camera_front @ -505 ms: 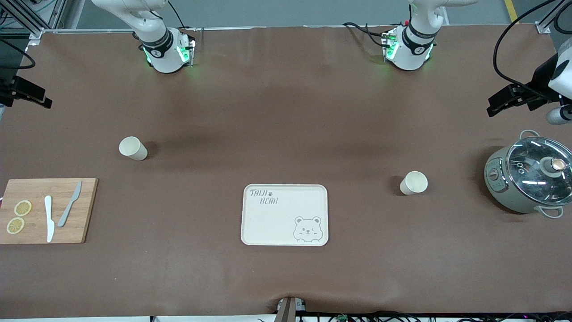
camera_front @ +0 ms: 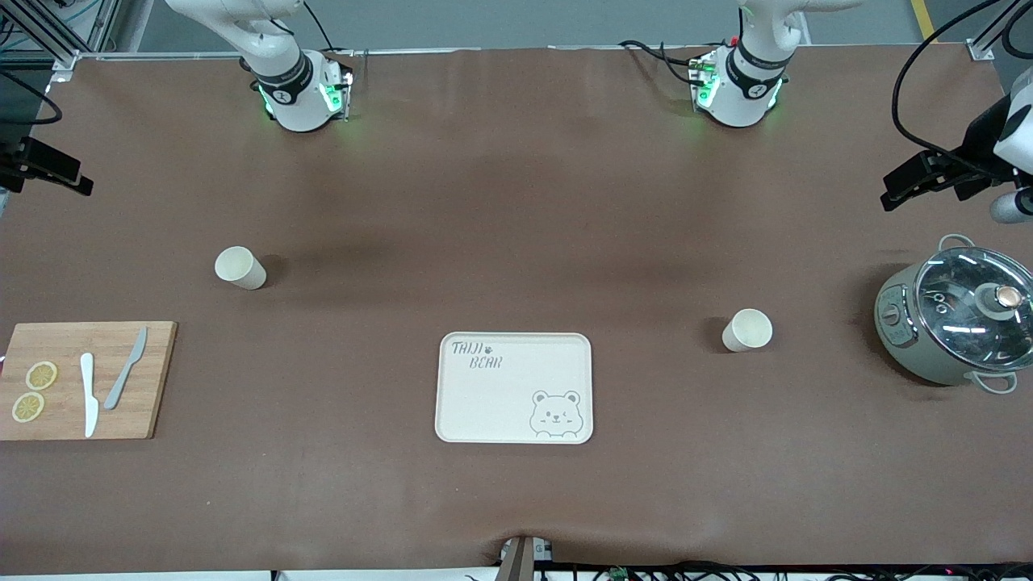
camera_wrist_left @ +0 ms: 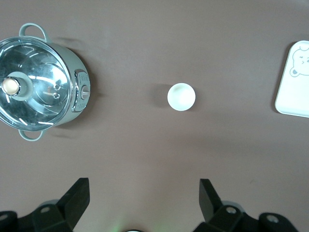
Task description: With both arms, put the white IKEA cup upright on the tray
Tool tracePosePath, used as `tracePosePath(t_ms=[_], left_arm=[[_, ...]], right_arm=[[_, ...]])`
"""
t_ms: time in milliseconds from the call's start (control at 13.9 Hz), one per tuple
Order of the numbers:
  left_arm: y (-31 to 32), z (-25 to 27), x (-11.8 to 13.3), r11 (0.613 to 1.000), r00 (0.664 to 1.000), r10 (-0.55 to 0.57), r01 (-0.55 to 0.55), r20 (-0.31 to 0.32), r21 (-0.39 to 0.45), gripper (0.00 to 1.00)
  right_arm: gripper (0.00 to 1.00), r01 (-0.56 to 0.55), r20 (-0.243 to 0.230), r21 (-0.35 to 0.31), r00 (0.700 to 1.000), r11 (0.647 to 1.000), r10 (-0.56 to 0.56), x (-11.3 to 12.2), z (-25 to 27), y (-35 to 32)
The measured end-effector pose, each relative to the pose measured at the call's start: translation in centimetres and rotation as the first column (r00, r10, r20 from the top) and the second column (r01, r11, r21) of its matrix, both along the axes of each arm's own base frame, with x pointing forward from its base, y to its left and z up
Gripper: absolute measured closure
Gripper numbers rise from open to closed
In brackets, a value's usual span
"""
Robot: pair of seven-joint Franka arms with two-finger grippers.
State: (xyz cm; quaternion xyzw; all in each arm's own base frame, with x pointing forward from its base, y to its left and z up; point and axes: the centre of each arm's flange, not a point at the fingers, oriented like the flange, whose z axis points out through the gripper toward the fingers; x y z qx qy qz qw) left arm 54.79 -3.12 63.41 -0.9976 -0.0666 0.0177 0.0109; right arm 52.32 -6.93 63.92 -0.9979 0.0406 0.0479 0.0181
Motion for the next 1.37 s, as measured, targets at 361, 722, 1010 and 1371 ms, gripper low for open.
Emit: tracePosePath(t_ms=[361,722,1010,1371], left_arm=[[1.4,-7.9,5.9,1.000,1.000,0.025,-0.025,0.013,-0.008,0.00],[0.2,-17.9,7.3,0.997,0.997,0.077,-0.077,-0.026,-0.007,0.00],[-1.5,-25.2,5.4,0.996,0.995,0.088,-0.088,-0.036,-0.008,0.00],[-2.2,-32.9,3.6,0.997,0.996,0.080,-0.080,-0.035,-0.015,0.00]], right_arm=[[0.00,0.021,0.003,0.016,1.000,1.000,-0.021,-0.1,0.0,-1.0],[0.00,0.022,0.023,0.014,0.999,1.000,-0.023,0.0,0.6,-1.0],[0.00,0.013,0.024,0.014,1.000,1.000,-0.013,0.3,0.4,-1.0],[0.00,-0.029,-0.003,0.018,1.000,0.999,0.029,1.5,-1.5,-1.2]])
